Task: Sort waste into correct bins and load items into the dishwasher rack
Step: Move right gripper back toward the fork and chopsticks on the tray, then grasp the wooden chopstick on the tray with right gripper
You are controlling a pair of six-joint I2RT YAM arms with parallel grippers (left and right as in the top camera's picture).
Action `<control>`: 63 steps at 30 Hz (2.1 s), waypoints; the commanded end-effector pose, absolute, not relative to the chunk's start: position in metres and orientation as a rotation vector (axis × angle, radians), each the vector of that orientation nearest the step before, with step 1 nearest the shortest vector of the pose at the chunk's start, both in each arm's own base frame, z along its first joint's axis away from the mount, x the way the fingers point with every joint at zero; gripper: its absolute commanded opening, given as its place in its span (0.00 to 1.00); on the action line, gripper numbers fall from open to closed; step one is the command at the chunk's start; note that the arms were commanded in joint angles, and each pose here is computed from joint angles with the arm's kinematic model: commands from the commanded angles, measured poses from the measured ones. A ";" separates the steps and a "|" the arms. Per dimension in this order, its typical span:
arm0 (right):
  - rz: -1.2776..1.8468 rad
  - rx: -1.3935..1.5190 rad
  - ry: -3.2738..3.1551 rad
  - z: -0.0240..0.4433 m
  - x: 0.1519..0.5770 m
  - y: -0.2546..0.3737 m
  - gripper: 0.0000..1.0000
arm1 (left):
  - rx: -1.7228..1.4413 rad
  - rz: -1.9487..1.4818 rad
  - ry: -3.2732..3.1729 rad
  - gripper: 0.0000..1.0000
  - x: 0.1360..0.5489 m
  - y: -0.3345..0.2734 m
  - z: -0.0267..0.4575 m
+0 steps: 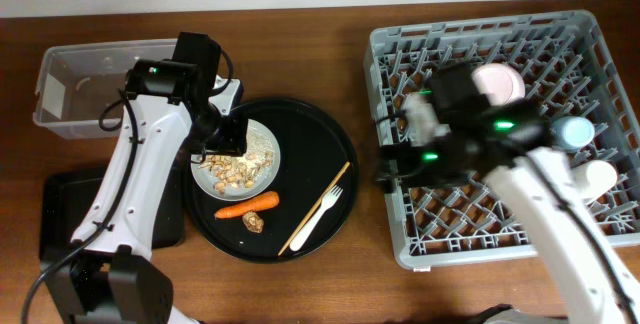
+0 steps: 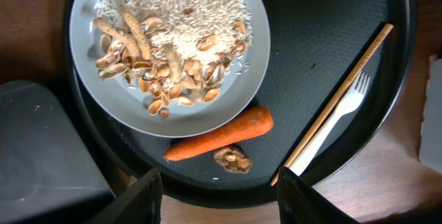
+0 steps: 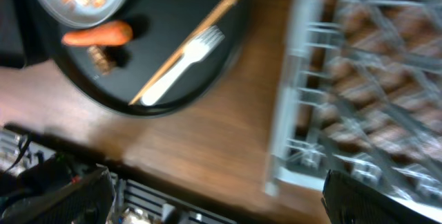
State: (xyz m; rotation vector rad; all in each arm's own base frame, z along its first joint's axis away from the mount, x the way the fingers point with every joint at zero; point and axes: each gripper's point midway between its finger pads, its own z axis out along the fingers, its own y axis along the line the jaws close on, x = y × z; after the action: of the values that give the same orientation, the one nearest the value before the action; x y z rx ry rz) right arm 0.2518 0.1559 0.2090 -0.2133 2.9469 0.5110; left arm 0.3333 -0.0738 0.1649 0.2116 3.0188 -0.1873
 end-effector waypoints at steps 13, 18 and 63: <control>0.270 0.021 3.145 0.056 0.275 0.275 0.96 | -0.024 -0.129 3.030 0.52 0.339 -0.020 0.164; 0.101 0.064 3.009 0.046 0.309 0.258 0.85 | -0.022 -0.139 3.030 0.52 0.339 -0.021 0.164; 0.384 0.383 3.053 0.006 0.318 0.302 0.49 | 0.012 -0.141 3.035 0.53 0.337 -0.029 0.164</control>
State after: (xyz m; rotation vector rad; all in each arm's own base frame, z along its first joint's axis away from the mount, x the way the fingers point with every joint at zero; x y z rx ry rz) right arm 0.3266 0.2955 0.0098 0.3264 3.0068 0.3224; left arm 0.3380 -0.0273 0.1642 0.0217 3.0292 -0.1352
